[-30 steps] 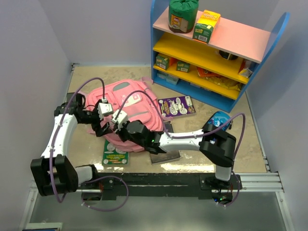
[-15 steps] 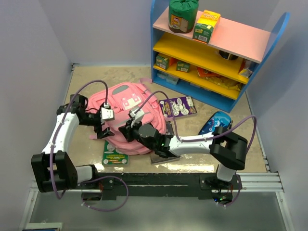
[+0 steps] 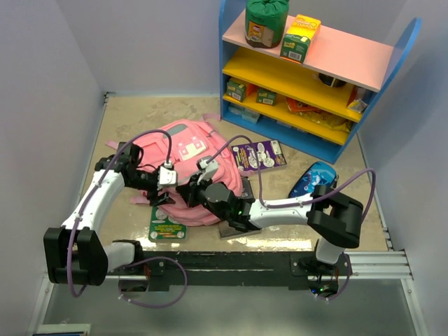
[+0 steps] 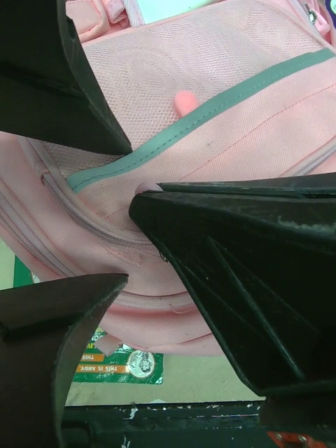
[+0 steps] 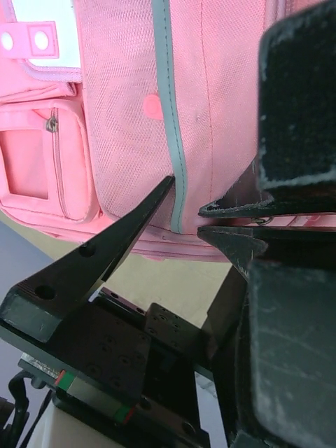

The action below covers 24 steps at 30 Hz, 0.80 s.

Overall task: Pack the student bag
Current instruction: Zip the student bag at the center of the board.

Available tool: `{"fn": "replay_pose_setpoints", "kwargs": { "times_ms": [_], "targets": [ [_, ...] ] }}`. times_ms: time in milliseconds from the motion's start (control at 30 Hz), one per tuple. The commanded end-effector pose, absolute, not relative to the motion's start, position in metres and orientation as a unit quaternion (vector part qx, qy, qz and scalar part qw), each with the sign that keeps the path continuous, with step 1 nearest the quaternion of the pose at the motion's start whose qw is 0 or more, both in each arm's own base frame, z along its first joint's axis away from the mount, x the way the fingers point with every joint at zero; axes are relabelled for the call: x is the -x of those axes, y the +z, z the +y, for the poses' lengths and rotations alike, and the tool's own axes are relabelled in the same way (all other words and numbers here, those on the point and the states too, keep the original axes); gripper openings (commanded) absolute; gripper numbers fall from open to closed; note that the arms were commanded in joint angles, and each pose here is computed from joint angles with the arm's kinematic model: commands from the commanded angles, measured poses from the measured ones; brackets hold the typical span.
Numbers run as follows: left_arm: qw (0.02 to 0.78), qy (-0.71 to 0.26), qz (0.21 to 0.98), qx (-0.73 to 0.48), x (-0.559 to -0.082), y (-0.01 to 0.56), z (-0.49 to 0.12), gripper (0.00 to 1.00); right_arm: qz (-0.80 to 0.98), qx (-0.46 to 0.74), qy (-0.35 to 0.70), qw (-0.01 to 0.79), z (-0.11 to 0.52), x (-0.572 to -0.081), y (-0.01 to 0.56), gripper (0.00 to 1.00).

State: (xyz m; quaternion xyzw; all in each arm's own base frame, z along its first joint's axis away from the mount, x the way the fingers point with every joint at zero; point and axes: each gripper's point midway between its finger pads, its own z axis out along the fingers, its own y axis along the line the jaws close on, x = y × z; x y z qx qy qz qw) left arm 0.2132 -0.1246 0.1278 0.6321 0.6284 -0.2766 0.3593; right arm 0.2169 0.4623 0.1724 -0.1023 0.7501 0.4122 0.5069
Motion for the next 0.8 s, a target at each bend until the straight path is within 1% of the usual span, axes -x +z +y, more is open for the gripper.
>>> {"fn": "replay_pose_setpoints", "kwargs": {
  "times_ms": [0,67,100,167,200,267,300,400,500,533,633,767],
  "targets": [
    [0.360,-0.266,0.627,-0.638,-0.215,0.126,-0.123,0.68,0.723,0.049,0.431,0.538,0.446,-0.229,0.212,0.00],
    [0.376,-0.261,0.625,-0.633,-0.221,0.131,-0.126,0.62,0.720,0.061,0.432,0.540,0.448,-0.228,0.210,0.00],
    [0.384,-0.259,0.623,-0.630,-0.223,0.136,-0.127,0.53,0.717,0.072,0.434,0.541,0.451,-0.226,0.210,0.00],
    [0.397,-0.262,0.617,-0.627,-0.227,0.143,-0.130,0.37,0.714,0.099,0.435,0.539,0.456,-0.222,0.208,0.00],
    [0.398,-0.263,0.619,-0.624,-0.229,0.144,-0.130,0.20,0.715,0.108,0.432,0.539,0.458,-0.222,0.204,0.00],
    [0.399,-0.263,0.619,-0.624,-0.232,0.147,-0.131,0.02,0.716,0.126,0.420,0.544,0.458,-0.222,0.201,0.00],
    [0.394,-0.264,0.622,-0.623,-0.233,0.146,-0.130,0.00,0.712,0.132,0.418,0.548,0.456,-0.221,0.204,0.00],
    [0.381,-0.268,0.626,-0.626,-0.232,0.144,-0.128,0.00,0.714,0.140,0.395,0.562,0.444,-0.224,0.200,0.00],
    [0.374,-0.269,0.626,-0.629,-0.231,0.145,-0.128,0.00,0.702,0.184,0.368,0.581,0.434,-0.221,0.200,0.00],
    [0.370,-0.271,0.628,-0.628,-0.229,0.145,-0.127,0.00,0.695,0.210,0.349,0.593,0.428,-0.220,0.199,0.00],
    [0.361,-0.271,0.630,-0.632,-0.229,0.148,-0.125,0.00,0.697,0.235,0.299,0.608,0.407,-0.224,0.192,0.00],
    [0.354,-0.264,0.630,-0.639,-0.234,0.153,-0.122,0.00,0.708,0.211,0.249,0.626,0.376,-0.232,0.189,0.00]
  ]
}}
